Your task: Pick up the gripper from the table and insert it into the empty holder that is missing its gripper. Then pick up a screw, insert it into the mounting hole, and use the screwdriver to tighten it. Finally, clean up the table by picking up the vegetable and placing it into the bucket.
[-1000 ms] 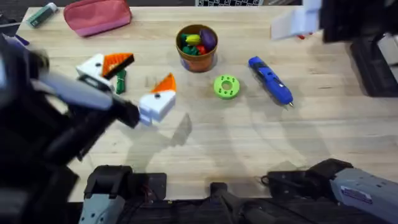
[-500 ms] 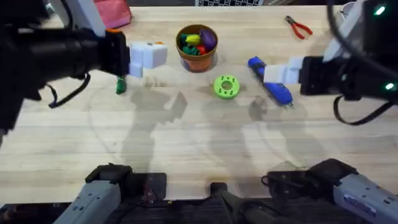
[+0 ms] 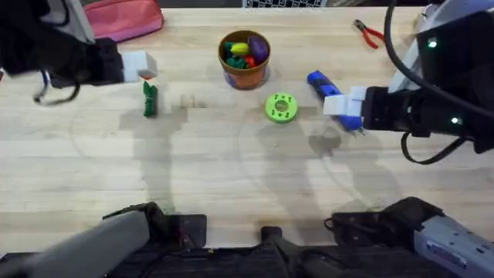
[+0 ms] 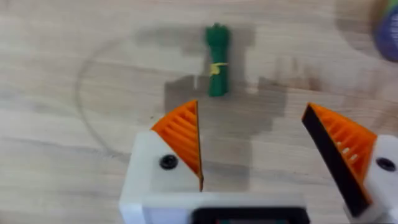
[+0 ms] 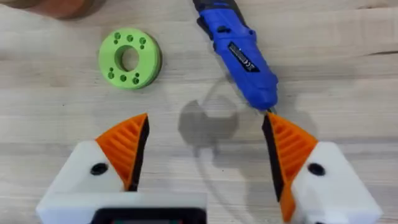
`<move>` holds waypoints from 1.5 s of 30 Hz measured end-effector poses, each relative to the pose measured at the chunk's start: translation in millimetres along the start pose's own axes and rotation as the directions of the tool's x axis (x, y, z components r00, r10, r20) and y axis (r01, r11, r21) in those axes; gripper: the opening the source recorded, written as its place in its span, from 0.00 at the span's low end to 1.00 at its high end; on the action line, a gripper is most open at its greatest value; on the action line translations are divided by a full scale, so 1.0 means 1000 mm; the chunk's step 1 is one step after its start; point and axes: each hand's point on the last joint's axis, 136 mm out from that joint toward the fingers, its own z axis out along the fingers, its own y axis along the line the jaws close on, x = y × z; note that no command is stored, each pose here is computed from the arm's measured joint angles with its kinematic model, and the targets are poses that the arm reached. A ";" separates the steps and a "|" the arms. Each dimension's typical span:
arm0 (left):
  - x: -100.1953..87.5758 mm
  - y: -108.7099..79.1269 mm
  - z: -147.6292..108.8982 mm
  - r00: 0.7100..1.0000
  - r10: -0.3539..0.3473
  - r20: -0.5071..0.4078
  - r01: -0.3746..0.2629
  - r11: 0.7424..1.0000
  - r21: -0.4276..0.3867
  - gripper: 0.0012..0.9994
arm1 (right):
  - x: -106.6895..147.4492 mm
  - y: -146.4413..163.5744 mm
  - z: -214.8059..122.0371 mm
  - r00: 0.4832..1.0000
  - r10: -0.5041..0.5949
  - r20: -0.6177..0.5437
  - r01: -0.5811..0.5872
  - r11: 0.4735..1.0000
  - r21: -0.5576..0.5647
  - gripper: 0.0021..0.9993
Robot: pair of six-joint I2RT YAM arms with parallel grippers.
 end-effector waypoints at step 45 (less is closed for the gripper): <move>0.017 0.021 0.153 0.855 -0.022 -0.517 0.027 1.000 0.002 0.02 | 0.000 -0.003 0.000 1.000 0.000 0.003 0.000 1.000 0.016 0.99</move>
